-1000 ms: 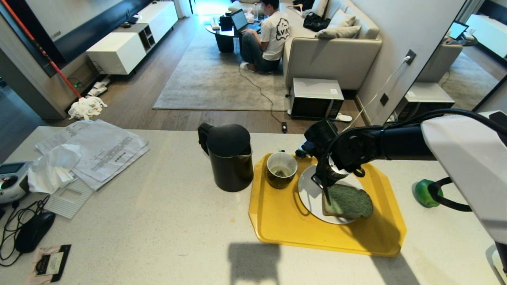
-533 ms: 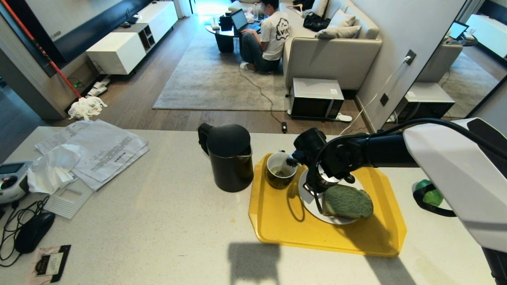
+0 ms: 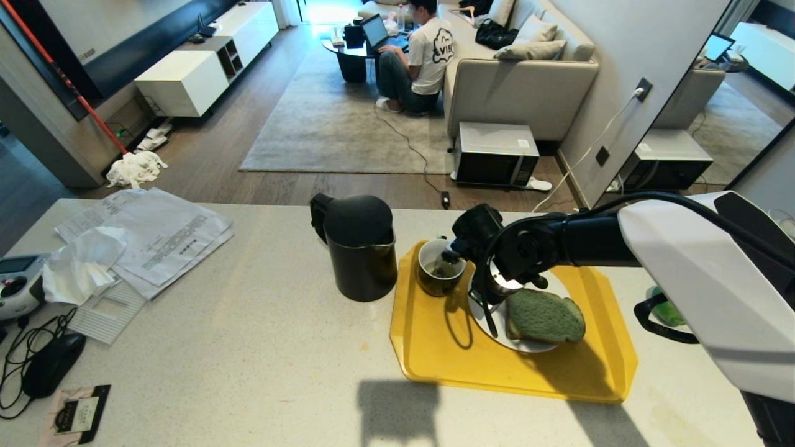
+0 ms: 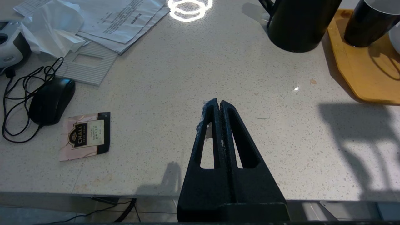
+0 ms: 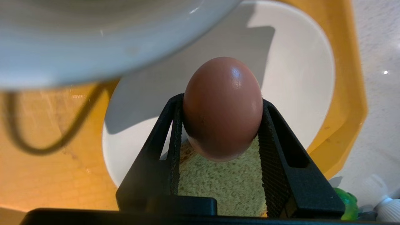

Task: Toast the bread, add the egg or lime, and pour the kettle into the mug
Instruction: Put the egg in the bowl

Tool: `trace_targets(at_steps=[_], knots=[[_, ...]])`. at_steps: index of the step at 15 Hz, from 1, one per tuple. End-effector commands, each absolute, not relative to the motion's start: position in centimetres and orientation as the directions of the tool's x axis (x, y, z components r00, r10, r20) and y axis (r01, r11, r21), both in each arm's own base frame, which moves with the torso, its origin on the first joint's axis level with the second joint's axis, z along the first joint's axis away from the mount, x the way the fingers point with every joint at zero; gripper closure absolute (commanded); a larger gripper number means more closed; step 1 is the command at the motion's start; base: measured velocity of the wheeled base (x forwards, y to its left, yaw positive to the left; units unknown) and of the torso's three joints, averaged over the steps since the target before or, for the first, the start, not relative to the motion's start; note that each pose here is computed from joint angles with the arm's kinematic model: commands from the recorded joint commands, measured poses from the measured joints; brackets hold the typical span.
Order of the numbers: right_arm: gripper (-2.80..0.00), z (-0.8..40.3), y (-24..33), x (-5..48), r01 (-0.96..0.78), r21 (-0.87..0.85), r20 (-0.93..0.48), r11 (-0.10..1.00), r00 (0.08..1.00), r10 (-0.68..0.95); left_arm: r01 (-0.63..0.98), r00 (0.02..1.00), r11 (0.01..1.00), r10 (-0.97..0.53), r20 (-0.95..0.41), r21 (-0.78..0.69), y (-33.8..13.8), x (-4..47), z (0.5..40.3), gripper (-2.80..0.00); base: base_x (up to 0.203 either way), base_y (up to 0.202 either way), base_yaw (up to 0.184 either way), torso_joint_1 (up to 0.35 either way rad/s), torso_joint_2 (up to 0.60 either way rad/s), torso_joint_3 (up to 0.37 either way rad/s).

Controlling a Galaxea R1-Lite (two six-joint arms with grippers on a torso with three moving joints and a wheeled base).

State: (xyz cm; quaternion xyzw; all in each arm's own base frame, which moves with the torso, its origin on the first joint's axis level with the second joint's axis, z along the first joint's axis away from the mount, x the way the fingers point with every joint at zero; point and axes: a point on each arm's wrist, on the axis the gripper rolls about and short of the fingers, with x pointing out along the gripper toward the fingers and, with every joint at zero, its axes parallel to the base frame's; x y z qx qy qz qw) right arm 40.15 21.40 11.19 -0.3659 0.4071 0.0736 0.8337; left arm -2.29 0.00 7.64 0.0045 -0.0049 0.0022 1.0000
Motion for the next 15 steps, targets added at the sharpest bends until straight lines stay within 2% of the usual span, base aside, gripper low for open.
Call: trace_targets(at_steps=[1,10,15], knots=[[0.00,12.0,21.6,40.6,-0.398,-0.556,-0.710,0.730,0.683,-0.169,-0.005,1.000,1.000,0.005,0.011,0.009,0.0,-2.3,7.6,0.00,0.000,0.000,0.000,0.000,0.00,0.000],[0.00,12.5,19.1,43.2,-0.284,-0.590,-0.662,0.756,0.706,-0.252,-0.003,1.000,1.000,0.003,0.011,0.009,0.0,-2.3,7.6,0.00,0.000,0.000,0.000,0.000,0.00,0.000],[0.00,11.9,17.5,44.0,-0.257,-0.597,-0.666,0.760,0.687,-0.291,-0.005,1.000,1.000,0.005,0.011,0.009,0.0,-2.3,7.6,0.00,0.000,0.000,0.000,0.000,0.00,0.000]])
